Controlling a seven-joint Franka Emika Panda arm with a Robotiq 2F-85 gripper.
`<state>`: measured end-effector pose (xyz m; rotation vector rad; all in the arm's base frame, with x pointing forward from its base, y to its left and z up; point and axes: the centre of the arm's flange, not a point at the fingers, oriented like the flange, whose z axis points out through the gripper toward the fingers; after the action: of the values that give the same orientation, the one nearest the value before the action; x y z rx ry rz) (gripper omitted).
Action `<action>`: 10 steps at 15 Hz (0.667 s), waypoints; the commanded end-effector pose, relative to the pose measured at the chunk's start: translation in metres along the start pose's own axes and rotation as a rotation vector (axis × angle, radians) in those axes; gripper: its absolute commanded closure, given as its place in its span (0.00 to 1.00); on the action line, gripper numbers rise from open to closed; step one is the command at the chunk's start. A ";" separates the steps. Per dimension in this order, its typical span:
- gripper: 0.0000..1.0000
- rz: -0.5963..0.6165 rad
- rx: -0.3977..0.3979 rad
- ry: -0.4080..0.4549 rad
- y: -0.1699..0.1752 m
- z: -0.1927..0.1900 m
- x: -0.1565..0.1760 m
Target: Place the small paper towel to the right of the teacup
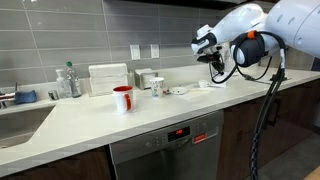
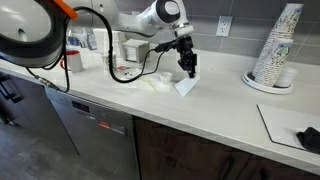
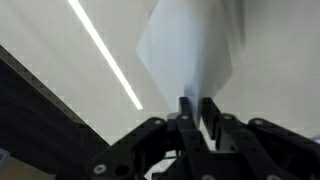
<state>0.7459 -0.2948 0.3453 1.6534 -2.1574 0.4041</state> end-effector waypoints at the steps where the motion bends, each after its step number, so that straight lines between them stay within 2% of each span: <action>1: 0.47 0.049 0.033 -0.014 -0.053 -0.015 0.009; 4: 0.25 0.038 0.079 -0.020 -0.052 -0.032 0.010; 7: 0.03 -0.108 0.127 -0.112 -0.041 -0.057 -0.002; 8: 0.00 -0.158 0.143 -0.150 -0.037 -0.068 -0.005; 10: 0.00 -0.260 0.167 -0.184 -0.023 -0.090 -0.010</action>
<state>0.7643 -0.2581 0.3964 1.9375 -2.1356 0.4532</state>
